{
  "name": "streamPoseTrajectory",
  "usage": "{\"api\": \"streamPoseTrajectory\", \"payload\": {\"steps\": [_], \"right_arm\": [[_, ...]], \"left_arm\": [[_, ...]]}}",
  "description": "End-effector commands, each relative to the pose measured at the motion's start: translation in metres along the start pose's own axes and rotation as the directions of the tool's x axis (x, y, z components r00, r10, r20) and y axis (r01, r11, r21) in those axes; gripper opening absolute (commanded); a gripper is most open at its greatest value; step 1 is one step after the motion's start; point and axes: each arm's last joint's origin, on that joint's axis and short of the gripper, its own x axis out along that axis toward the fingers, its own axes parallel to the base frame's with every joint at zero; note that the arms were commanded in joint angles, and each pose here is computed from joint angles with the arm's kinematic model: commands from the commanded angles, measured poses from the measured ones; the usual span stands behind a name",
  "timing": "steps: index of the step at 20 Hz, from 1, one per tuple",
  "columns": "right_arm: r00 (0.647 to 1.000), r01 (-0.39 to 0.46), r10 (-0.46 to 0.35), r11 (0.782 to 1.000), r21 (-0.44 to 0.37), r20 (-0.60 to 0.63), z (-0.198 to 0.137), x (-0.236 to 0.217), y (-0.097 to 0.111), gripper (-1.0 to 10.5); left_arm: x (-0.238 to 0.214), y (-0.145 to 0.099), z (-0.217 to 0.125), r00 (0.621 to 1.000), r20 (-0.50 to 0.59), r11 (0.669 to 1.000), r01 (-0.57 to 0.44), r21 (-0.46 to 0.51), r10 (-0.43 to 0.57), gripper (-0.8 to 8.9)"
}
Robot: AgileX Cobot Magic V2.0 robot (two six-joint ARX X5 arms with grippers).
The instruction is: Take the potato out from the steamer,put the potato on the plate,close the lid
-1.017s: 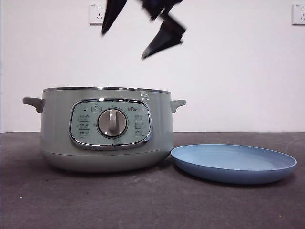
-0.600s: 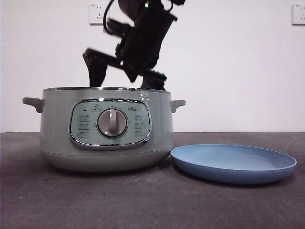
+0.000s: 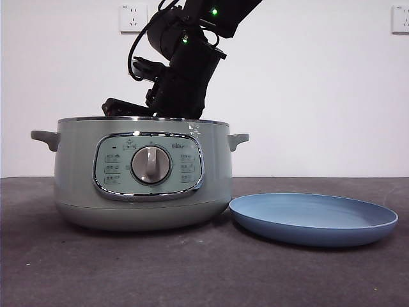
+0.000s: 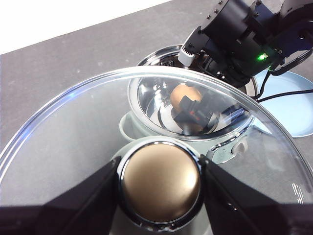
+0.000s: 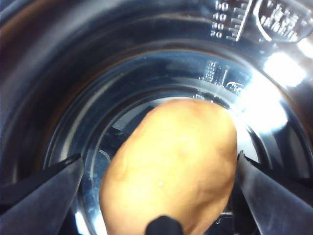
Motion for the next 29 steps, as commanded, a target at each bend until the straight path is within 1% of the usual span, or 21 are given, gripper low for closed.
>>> {"api": "streamPoseTrajectory", "payload": {"steps": [1, 3, 6, 9, 11, 14, 15, 16, 17, 18, 20, 22, 24, 26, 29], "right_arm": [[1.000, 0.004, -0.004, 1.000, 0.010, -0.009, -0.002, 0.004, 0.000, 4.0], [1.000, 0.002, -0.002, 1.000, 0.010, -0.011, -0.003, 0.004, 0.000, 2.0], [1.000, -0.004, 0.004, 1.000, 0.009, -0.005, -0.002, 0.004, 0.000, -0.2], [0.999, -0.007, 0.007, 1.000, 0.006, 0.036, 0.004, -0.007, 0.001, -0.2], [0.996, -0.008, 0.008, 1.000, -0.001, 0.091, 0.013, -0.028, 0.003, -0.2], [0.982, -0.007, 0.010, 1.000, -0.015, 0.189, 0.027, -0.080, 0.007, -0.2], [0.978, -0.006, 0.010, 1.000, -0.017, 0.207, 0.030, -0.097, 0.008, -0.2], [0.977, 0.001, 0.007, 0.999, -0.036, 0.215, 0.030, -0.120, 0.009, -0.2], [0.976, 0.021, -0.010, 0.998, -0.051, 0.218, 0.028, -0.141, 0.007, -0.2], [0.974, 0.074, -0.060, 0.995, -0.060, 0.221, 0.025, -0.166, 0.005, -0.2], [0.964, 0.148, -0.133, 0.988, -0.051, 0.232, 0.018, -0.204, -0.002, -0.2], [0.956, 0.174, -0.167, 0.985, -0.011, 0.240, 0.009, -0.241, -0.014, -0.2], [0.956, 0.202, -0.204, 0.979, 0.028, 0.211, -0.002, -0.263, -0.027, -0.2], [0.959, 0.228, -0.233, 0.973, 0.048, 0.159, -0.011, -0.273, -0.037, -0.2], [0.963, 0.241, -0.247, 0.968, 0.064, 0.108, -0.023, -0.272, -0.052, -0.2]], "left_arm": [[-0.007, 0.000, 0.004, 0.998, 0.063, 1.000, 0.001, 0.003, -0.001, -0.09], [-0.007, 0.000, 0.004, 0.998, 0.063, 1.000, 0.001, 0.003, -0.001, -0.09], [-0.007, 0.000, 0.004, 0.998, 0.062, 1.000, 0.001, 0.003, -0.001, -0.09], [-0.007, 0.000, 0.004, 0.998, 0.063, 1.000, 0.001, 0.003, -0.001, -0.09], [-0.007, 0.000, 0.004, 0.998, 0.063, 1.000, 0.004, 0.003, -0.004, -0.09], [-0.007, 0.000, 0.005, 0.998, 0.069, 1.000, 0.004, 0.004, -0.004, -0.09], [-0.006, 0.000, 0.006, 0.997, 0.072, 1.000, 0.004, 0.004, -0.004, -0.09], [-0.006, 0.000, 0.006, 0.997, 0.075, 1.000, 0.006, 0.005, -0.006, -0.09], [-0.005, 0.000, 0.008, 0.997, 0.080, 1.000, 0.020, 0.007, -0.021, -0.09], [-0.004, -0.001, 0.009, 0.995, 0.087, 0.999, 0.039, 0.009, -0.040, -0.09], [-0.002, -0.001, 0.012, 0.993, 0.105, 0.998, 0.055, 0.013, -0.056, -0.09], [-0.002, -0.001, 0.013, 0.990, 0.123, 0.997, 0.074, 0.021, -0.076, -0.09], [-0.002, -0.002, 0.014, 0.986, 0.135, 0.995, 0.097, 0.026, -0.099, -0.09], [-0.002, -0.002, 0.015, 0.985, 0.139, 0.995, 0.096, 0.027, -0.099, -0.09], [-0.002, -0.002, 0.015, 0.985, 0.138, 0.995, 0.100, 0.028, -0.103, -0.09]]}}
